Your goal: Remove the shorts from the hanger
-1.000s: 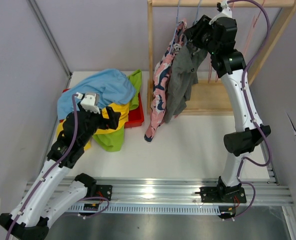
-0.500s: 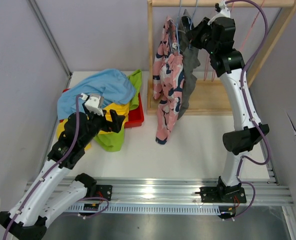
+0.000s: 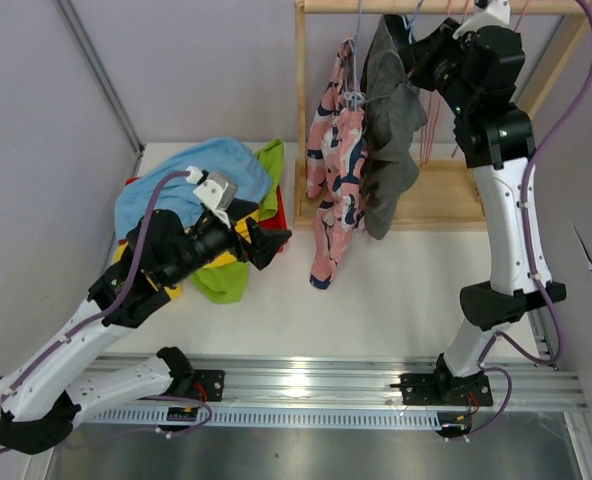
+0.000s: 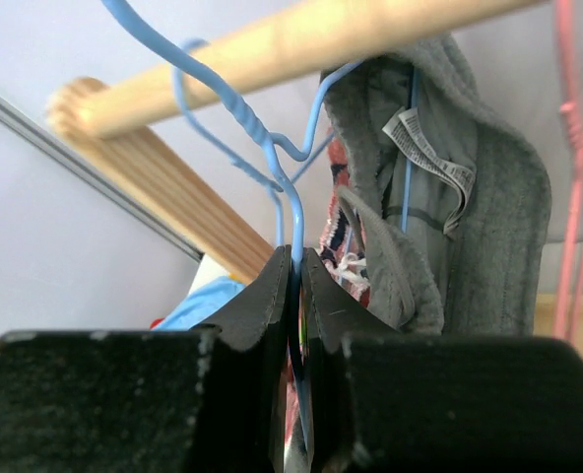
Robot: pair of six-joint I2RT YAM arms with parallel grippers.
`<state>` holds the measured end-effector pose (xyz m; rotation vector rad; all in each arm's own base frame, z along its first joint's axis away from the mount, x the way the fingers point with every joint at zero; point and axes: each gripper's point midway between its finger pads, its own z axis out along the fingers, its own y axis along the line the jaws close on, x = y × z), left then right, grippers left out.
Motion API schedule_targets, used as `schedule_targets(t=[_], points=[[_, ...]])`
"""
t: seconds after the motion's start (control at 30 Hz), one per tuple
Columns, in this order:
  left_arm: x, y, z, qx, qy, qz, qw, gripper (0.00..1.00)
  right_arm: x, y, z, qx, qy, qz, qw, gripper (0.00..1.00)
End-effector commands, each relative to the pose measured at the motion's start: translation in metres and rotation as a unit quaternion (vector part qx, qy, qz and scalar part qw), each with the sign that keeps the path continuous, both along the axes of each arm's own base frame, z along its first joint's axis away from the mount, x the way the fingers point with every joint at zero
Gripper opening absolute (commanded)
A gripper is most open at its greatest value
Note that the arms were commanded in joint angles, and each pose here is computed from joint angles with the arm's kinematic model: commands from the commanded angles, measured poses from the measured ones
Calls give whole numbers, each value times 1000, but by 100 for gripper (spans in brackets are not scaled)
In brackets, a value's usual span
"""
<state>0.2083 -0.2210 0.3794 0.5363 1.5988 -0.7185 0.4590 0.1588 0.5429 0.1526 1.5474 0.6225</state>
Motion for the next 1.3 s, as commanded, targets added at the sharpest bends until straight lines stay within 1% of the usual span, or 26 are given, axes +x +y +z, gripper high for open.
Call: schedule_targets(t=[0.0, 0.03, 0.07, 0.1, 0.13, 0.17, 0.2, 0.23, 0.27, 0.3, 0.33, 0.37, 0.4, 0.47, 0.5, 0.53, 0.57, 0.6, 0.73, 0.83, 0.9, 1.03, 1.07, 1.13, 1.23, 1.27], points=[[-14, -20, 51, -41, -41, -39, 998, 99, -66, -26, 95, 31, -126, -16, 991, 0], [-24, -34, 56, -49, -44, -65, 996, 99, -71, -26, 94, 31, -124, -14, 992, 0], [-25, -47, 53, -45, -39, -79, 995, 99, -76, -26, 94, 31, -123, -14, 992, 0], [-39, -61, 65, -58, -50, -100, 992, 99, -87, -30, 93, 33, -120, -16, 992, 0], [-45, -73, 66, -57, -51, -115, 990, 99, -92, -31, 91, 35, -119, -17, 992, 0], [-46, -93, 56, -36, -51, -126, 990, 99, -97, -31, 89, 38, -117, -15, 992, 0], [-52, -103, 65, -38, -61, -135, 988, 99, -109, -33, 85, 43, -117, -13, 992, 0], [-66, -121, 64, -29, -69, -151, 986, 99, -115, -32, 84, 49, -117, -12, 992, 0], [-67, -145, 54, -10, -64, -159, 985, 99, -122, -33, 83, 53, -118, -10, 992, 0], [-83, -161, 59, -11, -70, -179, 981, 99, -133, -35, 81, 61, -118, -8, 991, 0], [-85, -172, 58, -4, -75, -176, 982, 99, -137, -35, 78, 62, -114, -7, 992, 0], [-87, -193, 50, 8, -72, -184, 980, 99, -141, -35, 77, 63, -111, -5, 992, 0], [-100, -205, 56, 4, -78, -197, 977, 99, -147, -36, 72, 66, -103, -4, 992, 0], [-102, -219, 65, -7, -85, -184, 979, 99, -154, -35, 66, 68, -97, 1, 993, 0], [-110, -234, 62, -5, -85, -190, 978, 99, -156, -35, 63, 70, -93, 3, 993, 0], [-110, -238, 61, 5, -101, -182, 978, 99, -161, -36, 59, 70, -90, 4, 993, 0], [-106, -240, 68, -3, -106, -165, 981, 99, -162, -36, 55, 71, -85, 4, 994, 0], [-109, -250, 64, 0, -106, -167, 980, 99, -163, -36, 52, 71, -81, 3, 994, 0], [-107, -261, 67, -16, -107, -159, 981, 99, -175, -40, 49, 77, -78, 4, 994, 0], [-99, -263, 71, -28, -118, -133, 984, 99, -181, -41, 49, 79, -76, 8, 994, 0], [-91, -263, 70, -25, -124, -109, 986, 99, -189, -40, 52, 85, -77, 18, 993, 0], [-82, -275, 69, -16, -138, -86, 987, 99, -200, -39, 57, 99, -81, 32, 991, 0], [-80, -282, 59, -4, -137, -80, 987, 99, -205, -38, 59, 105, -82, 39, 990, 0], [-74, -285, 59, -1, -136, -64, 989, 98, -210, -39, 64, 110, -86, 42, 989, 0], [-71, -293, 48, 8, -136, -56, 989, 92, -217, -40, 71, 118, -92, 46, 988, 0], [-70, -295, 44, 12, -136, -53, 989, 81, -218, -41, 71, 119, -91, 46, 988, 0]])
